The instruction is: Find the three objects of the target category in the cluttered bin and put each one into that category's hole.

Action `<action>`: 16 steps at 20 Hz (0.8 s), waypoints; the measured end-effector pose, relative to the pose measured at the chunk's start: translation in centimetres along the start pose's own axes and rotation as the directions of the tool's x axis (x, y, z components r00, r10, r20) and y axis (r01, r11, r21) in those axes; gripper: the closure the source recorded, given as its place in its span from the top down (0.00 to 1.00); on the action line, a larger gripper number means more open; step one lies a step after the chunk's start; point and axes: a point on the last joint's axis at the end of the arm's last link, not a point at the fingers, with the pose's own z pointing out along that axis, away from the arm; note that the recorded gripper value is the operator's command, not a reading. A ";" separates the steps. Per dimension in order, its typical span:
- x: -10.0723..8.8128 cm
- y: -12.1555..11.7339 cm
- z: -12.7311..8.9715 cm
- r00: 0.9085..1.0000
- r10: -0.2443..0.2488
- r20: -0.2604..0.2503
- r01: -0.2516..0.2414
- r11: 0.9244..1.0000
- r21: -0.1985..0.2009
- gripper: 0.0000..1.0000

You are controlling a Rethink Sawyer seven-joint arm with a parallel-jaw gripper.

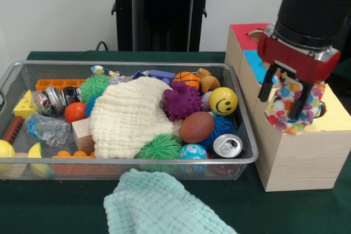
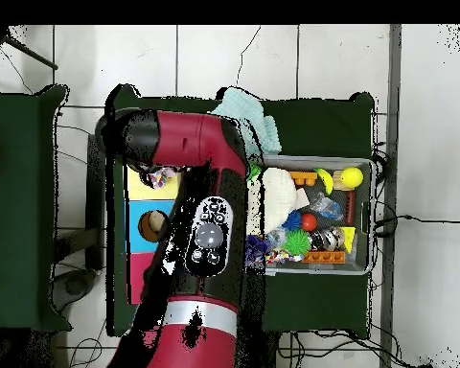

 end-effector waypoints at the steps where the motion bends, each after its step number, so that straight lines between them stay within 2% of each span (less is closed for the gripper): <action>1: -0.2 -0.2 -0.1 1.000 0.003 0.001 -0.003 1.000 -0.001 1.00; 2: -1.2 -1.1 -0.8 1.000 0.014 0.005 -0.014 1.000 -0.002 1.00; 8: -3.3 -2.7 -3.2 0.999 0.033 0.018 -0.033 0.999 -0.024 1.00; 15: -2.7 -2.2 -4.5 1.000 0.014 0.022 -0.013 0.999 -0.043 1.00; 16: -2.6 -2.1 -4.6 1.000 0.012 0.022 -0.011 0.999 -0.044 0.00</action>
